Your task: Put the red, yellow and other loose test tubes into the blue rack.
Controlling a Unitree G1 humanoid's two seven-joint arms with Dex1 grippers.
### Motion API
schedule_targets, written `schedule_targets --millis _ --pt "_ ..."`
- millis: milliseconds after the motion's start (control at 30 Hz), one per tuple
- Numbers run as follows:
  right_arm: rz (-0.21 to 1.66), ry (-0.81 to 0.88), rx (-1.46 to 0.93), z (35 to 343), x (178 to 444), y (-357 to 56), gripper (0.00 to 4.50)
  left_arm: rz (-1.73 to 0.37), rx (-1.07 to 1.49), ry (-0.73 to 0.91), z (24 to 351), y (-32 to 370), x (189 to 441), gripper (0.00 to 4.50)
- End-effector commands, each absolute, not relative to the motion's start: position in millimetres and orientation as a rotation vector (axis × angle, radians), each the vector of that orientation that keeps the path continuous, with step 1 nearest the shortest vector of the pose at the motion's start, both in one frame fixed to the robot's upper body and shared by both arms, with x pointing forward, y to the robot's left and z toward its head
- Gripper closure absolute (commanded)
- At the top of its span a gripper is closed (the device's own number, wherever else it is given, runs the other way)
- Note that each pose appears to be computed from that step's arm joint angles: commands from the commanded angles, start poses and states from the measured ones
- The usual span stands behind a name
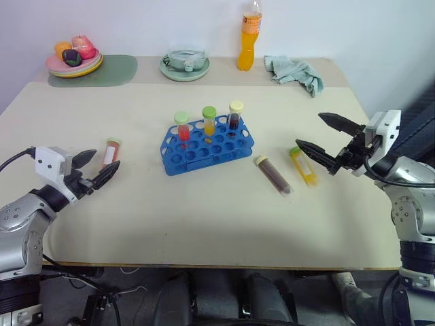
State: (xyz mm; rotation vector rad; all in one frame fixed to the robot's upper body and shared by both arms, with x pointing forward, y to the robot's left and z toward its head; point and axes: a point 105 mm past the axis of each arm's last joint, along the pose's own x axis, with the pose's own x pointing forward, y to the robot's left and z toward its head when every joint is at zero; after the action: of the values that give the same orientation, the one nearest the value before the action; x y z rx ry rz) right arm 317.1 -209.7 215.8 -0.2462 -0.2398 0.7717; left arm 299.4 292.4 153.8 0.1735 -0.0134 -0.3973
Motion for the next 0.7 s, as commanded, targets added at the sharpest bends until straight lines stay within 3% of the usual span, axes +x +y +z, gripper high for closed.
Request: schedule_targets --millis 33,433,600,700 --pt "0.783 -0.281 -0.261 225.8 312.3 -205.3 0.00 -0.414 0.186 -0.066 167.4 286.8 299.1 0.88" --pt "0.739 -0.226 -0.270 217.9 316.4 -210.7 0.00 -0.511 0.191 -0.077 168.2 269.6 298.6 0.88" --pt "0.541 -0.026 -0.346 203.9 326.7 -227.5 0.00 -0.800 0.205 -0.066 164.1 239.5 276.2 0.88" --pt "0.527 0.166 -0.332 185.0 336.4 -224.1 0.00 -0.948 0.155 -0.076 167.5 225.5 266.9 0.88"
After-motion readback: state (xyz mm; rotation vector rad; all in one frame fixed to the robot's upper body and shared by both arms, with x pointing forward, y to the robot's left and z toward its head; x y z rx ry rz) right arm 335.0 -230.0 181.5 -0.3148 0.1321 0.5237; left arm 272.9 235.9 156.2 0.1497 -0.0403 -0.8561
